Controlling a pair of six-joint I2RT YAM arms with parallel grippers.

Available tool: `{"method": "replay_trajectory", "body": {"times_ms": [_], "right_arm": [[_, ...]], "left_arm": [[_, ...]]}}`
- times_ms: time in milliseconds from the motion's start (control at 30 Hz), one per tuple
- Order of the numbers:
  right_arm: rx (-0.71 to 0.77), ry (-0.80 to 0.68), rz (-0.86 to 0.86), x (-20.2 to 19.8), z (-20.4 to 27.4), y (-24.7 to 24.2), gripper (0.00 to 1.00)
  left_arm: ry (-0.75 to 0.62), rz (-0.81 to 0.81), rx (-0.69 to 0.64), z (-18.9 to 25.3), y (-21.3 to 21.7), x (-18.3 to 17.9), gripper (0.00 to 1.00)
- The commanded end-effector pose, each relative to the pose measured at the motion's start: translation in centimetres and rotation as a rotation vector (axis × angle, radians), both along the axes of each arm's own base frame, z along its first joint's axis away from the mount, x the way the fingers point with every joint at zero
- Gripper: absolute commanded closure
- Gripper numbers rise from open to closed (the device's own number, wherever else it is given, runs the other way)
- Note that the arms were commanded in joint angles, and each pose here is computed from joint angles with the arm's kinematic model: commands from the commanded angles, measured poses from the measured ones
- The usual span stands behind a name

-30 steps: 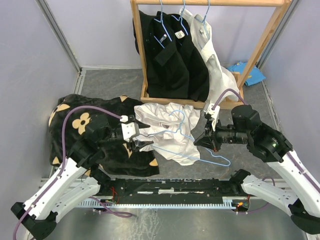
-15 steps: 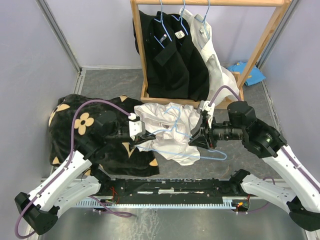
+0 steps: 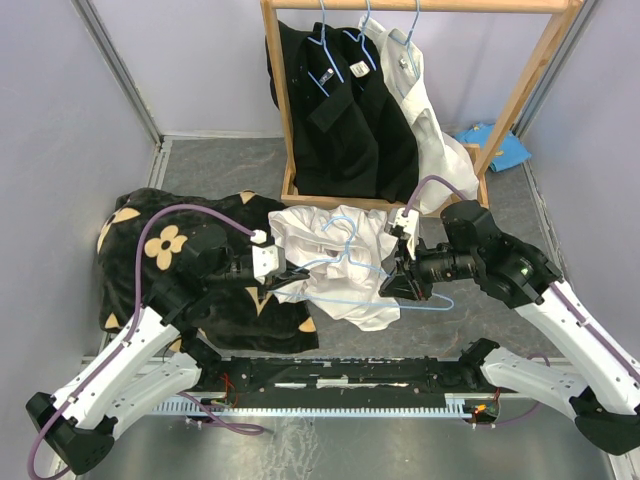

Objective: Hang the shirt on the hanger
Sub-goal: Pick up the hanger from the clothesline, then hang the shirt on the hanger.

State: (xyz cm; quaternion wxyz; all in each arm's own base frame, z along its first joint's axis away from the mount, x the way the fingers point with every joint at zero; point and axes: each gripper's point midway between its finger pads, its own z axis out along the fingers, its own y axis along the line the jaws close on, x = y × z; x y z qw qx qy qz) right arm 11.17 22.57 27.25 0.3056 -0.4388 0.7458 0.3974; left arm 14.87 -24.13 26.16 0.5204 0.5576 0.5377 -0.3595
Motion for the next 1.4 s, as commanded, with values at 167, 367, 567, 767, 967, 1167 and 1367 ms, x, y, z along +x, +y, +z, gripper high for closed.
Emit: {"method": "replay_trajectory", "body": {"times_ms": [167, 367, 567, 767, 967, 1167, 1367], "right_arm": [[0.05, -0.095, -0.03, 0.4, 2.9, -0.3, 1.0], [0.012, -0.133, -0.185, 1.4, 2.5, -2.4, 1.0], [-0.007, -0.047, -0.316, 1.3, 0.8, -3.6, 1.0], [-0.046, -0.011, -0.421, 1.5, -0.5, -5.0, 1.0], [-0.086, 0.01, -0.43, 1.1, -1.0, -5.6, 1.0], [-0.175, 0.004, -0.508, 0.8, -1.7, -8.1, 1.0], [-0.157, -0.036, -0.564, 0.7, -0.8, -9.4, 1.0]], "left_arm": [[-0.036, 0.051, -0.052, 2.7, 0.0, 0.9, 0.61], [0.033, 0.301, -0.154, 2.9, 1.5, 3.6, 0.21], [0.255, 0.62, -0.193, 1.3, 3.4, 7.3, 0.17], [0.58, 0.961, -0.176, -3.0, 5.4, 9.7, 0.13], [0.7, 1.064, -0.217, -4.6, 5.8, 10.1, 0.06], [0.682, 1.156, -0.174, -3.5, 6.6, 11.5, 0.06], [0.694, 1.213, -0.126, -4.0, 5.6, 13.9, 0.07]]}}
